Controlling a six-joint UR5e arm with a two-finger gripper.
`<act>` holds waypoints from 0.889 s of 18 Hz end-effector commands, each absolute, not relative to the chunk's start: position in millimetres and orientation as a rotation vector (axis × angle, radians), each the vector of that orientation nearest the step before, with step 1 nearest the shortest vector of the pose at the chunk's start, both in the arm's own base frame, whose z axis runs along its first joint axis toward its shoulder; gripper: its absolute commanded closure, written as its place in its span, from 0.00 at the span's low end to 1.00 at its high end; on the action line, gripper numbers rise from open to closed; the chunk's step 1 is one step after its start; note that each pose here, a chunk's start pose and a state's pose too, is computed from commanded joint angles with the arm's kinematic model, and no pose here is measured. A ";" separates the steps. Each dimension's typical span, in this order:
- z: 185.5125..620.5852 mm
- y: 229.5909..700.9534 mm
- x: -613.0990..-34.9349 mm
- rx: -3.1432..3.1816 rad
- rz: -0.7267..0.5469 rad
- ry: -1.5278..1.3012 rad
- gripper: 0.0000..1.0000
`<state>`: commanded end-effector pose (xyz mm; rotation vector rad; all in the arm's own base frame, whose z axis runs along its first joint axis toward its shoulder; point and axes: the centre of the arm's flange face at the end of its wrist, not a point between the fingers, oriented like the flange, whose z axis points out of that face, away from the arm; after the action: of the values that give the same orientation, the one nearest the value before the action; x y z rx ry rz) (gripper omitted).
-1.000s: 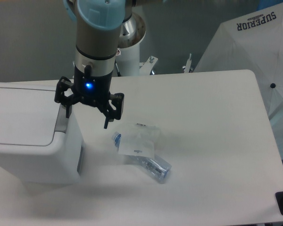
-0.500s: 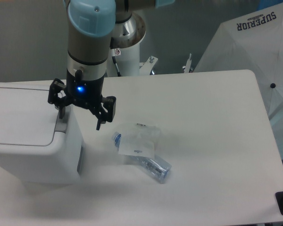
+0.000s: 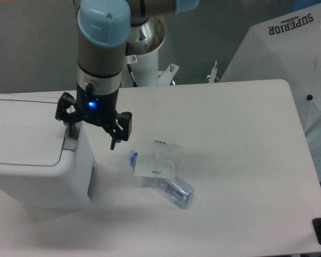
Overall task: Open the trash can
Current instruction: 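Push the grey tab down with the gripper to pop the lid open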
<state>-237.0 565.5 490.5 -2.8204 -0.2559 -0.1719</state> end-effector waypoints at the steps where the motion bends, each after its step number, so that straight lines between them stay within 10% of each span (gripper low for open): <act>1: 490.5 565.5 -237.0 -2.820 -0.172 -0.256 0.00; 16: 525.7 532.6 -329.6 -2.674 0.024 -0.336 0.00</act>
<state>-329.6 532.6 525.7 -2.6738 -0.3362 0.0235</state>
